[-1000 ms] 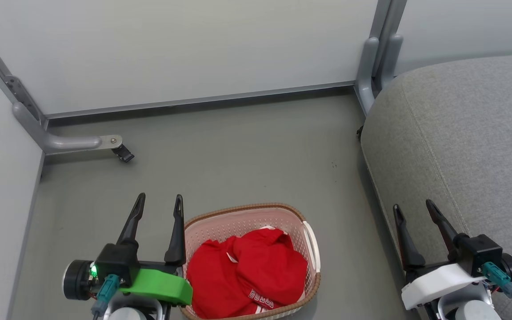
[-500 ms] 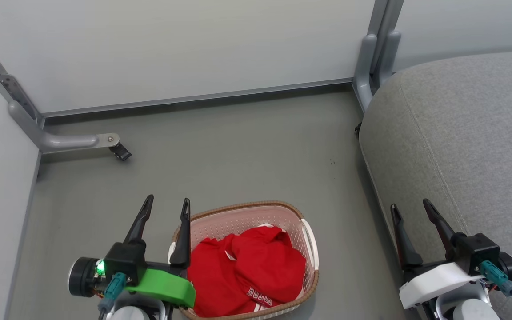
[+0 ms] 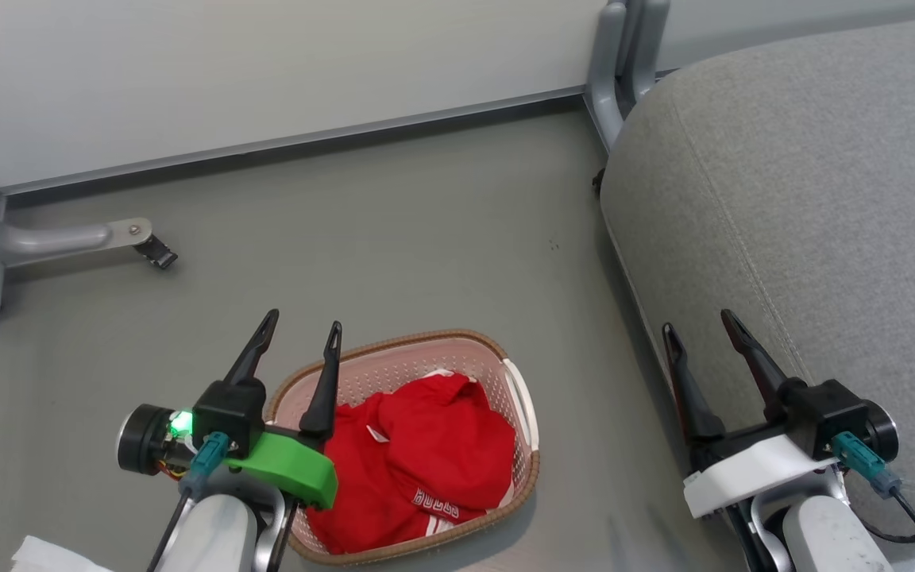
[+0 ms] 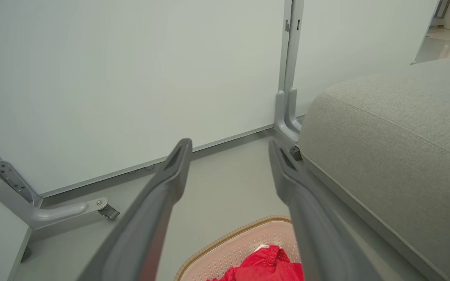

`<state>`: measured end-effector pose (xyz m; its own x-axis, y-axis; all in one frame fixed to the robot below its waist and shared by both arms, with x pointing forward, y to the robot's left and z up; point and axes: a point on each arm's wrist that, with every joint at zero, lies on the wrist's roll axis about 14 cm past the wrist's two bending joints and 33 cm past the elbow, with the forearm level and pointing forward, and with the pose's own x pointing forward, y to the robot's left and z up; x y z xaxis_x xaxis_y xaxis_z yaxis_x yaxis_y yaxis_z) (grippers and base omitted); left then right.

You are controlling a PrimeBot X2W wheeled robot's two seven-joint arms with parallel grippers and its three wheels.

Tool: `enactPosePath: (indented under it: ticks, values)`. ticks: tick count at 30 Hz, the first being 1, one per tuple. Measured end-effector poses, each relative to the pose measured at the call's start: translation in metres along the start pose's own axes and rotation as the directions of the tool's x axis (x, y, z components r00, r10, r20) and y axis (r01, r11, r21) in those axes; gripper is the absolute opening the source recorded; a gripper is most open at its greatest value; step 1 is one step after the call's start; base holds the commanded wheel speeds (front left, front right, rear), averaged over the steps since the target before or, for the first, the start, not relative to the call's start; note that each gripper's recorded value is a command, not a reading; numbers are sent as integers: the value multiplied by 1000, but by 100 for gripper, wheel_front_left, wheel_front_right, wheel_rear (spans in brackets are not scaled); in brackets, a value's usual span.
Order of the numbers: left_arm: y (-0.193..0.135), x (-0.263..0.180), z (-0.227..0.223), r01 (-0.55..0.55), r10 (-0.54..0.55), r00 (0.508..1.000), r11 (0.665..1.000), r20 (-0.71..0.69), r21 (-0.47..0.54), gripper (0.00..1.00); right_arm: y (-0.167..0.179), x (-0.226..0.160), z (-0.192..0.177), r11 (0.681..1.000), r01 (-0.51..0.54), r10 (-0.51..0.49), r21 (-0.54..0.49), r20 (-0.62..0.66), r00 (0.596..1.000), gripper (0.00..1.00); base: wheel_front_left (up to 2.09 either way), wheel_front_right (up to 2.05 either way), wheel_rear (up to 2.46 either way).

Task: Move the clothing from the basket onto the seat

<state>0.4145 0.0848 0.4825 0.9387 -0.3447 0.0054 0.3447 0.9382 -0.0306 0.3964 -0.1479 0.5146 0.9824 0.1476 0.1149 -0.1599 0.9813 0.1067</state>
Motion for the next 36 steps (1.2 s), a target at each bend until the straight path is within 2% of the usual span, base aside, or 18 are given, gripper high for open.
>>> enactPosePath:
  ticks: [9,19,27,36]
  values:
    - [-12,38,-42,115,-111,987,993,-119,26,100,-13,7,-1,1000,29,-29,-9,2,1000,100,0,0,0]
    - [-28,69,-112,263,-237,924,964,-301,50,100,-38,21,-13,996,83,-84,-25,-19,996,100,0,0,0]
    - [-35,85,-176,395,-330,829,917,-452,55,100,-54,45,-29,994,99,-101,-50,-35,994,100,0,0,0]
    - [-43,69,-259,511,-395,664,859,-635,0,100,-63,65,-63,993,96,-102,-63,-90,991,100,0,0,0]
